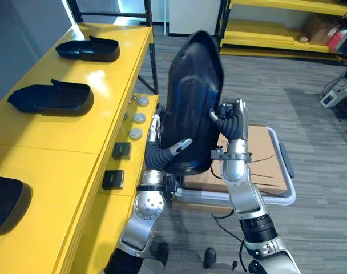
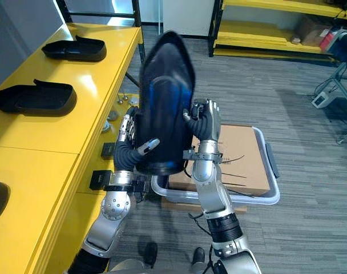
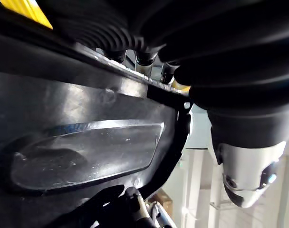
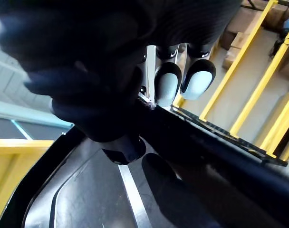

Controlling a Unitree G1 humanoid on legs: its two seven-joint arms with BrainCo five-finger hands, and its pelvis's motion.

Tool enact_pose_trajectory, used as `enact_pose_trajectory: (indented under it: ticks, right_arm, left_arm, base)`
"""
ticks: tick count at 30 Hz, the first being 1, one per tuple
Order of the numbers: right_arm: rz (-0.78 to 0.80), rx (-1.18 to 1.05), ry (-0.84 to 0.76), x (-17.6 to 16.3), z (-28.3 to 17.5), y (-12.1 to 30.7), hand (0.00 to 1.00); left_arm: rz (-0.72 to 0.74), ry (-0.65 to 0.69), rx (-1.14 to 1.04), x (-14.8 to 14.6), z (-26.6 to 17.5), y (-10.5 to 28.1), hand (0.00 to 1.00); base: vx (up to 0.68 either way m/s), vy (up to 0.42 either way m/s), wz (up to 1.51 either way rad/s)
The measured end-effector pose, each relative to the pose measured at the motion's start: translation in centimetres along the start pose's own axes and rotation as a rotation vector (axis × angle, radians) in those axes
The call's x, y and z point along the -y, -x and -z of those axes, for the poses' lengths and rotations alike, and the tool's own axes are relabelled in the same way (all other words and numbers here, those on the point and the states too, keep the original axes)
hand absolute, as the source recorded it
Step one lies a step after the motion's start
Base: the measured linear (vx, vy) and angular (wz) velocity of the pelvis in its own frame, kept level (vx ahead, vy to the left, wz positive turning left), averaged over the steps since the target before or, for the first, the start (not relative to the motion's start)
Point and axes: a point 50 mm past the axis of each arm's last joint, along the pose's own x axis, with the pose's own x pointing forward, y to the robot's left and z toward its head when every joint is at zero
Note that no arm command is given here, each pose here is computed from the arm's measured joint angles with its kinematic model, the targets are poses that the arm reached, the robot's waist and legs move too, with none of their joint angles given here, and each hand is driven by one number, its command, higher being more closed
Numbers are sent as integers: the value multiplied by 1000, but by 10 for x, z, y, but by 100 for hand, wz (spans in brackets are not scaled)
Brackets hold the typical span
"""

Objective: Walk over and take plastic housings, then place them on the shelf

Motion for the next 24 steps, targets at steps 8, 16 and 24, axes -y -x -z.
enact_pose_trajectory:
  ticks: [8,16,24]
  right_arm:
    - [-12,0,-9,-1,0,1,100]
    - [-36,7,-24,-3,-1,2,100]
    - [-95,80,-65,-7,-15,4,0]
  left_arm:
    - [-32,-118,13,2,3,-12,100]
    - [-50,-147,-94,-4,27,-11,100]
    - [-66,-153,-159,-10,38,-3,100]
  base:
    - [4,-2,-1]
    - [-17,-2,-3]
    - [-19,-3,-1]
